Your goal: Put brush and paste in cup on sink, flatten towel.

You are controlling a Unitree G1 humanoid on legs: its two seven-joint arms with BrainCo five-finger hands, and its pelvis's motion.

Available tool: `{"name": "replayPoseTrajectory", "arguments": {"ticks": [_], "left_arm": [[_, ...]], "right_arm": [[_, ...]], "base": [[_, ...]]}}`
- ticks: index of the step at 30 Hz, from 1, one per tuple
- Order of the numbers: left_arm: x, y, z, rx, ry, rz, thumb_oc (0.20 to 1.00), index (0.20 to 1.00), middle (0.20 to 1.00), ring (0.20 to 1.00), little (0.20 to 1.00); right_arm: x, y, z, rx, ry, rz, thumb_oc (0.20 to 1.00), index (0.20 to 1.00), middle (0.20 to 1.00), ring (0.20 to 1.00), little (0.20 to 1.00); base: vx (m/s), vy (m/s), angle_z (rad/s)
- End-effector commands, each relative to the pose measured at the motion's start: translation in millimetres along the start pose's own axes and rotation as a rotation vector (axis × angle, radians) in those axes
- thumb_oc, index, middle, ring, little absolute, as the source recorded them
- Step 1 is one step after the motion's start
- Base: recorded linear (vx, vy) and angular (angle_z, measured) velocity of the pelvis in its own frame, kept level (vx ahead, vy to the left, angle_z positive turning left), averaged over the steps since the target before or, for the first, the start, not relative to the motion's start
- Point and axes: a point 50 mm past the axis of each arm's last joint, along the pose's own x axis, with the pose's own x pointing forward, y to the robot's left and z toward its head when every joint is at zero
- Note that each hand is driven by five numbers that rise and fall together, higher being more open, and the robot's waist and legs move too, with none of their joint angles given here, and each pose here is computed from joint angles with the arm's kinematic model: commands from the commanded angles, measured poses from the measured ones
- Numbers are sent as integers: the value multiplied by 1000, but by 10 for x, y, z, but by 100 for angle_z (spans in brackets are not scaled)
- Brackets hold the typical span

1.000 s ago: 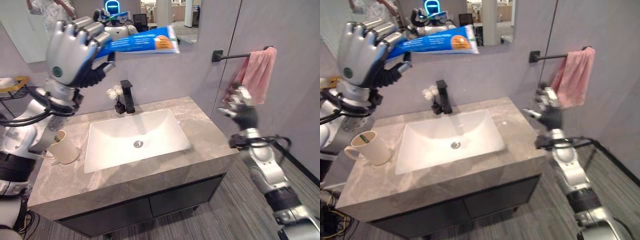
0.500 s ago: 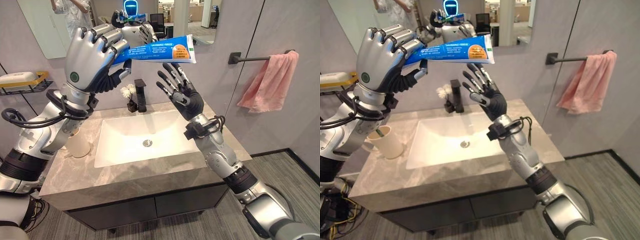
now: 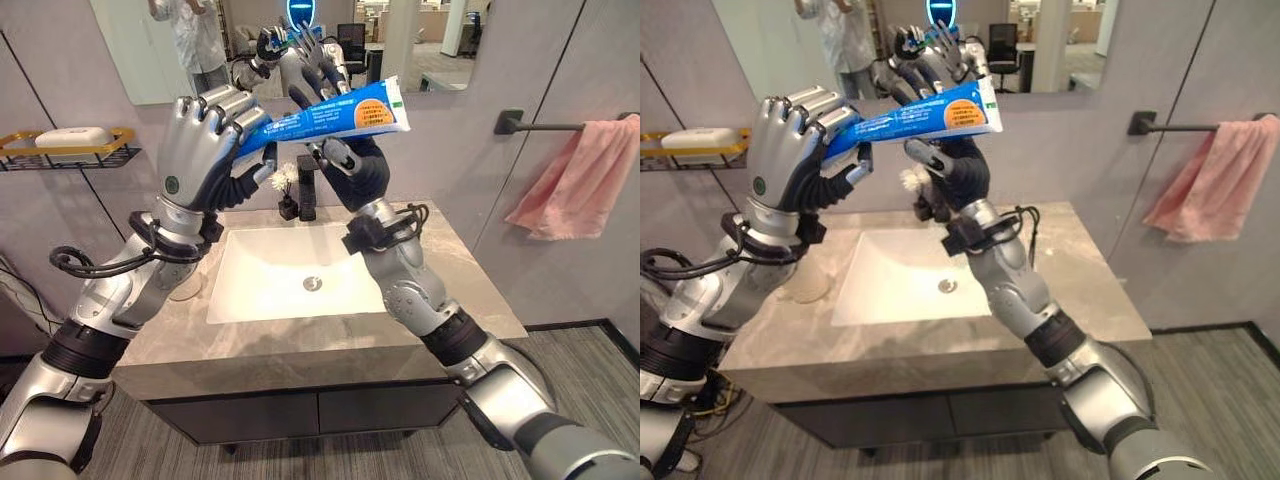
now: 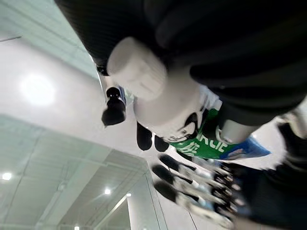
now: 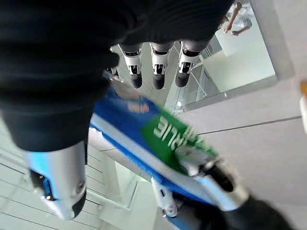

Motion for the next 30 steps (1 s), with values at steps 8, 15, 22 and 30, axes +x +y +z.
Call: {"name": "replayPoseTrajectory", "arguments": {"ticks": [8,15,22,30], "left_arm": [[88,83,10,-78,12,56,200,200,200,200,200],[-36,1,44,-152,74,43,200,200,200,200,200],[-157,-100,113,-230,131,30,200,200,200,200,200],[-224,-152,131,-271,169,21,200,200,200,200,200]], "right_arm": [[269,247,226,74,-185,38,583,583,583,583,583],[229,210,246,121,-226,-15,680,680,680,680,680],[192,229,264,159,-265,-41,815,815,815,815,815],[185,243,266,168,-278,-54,388,388,388,388,388]], "base": [[-1,7,8],[0,0,0],[0,0,0],[0,0,0]]}}
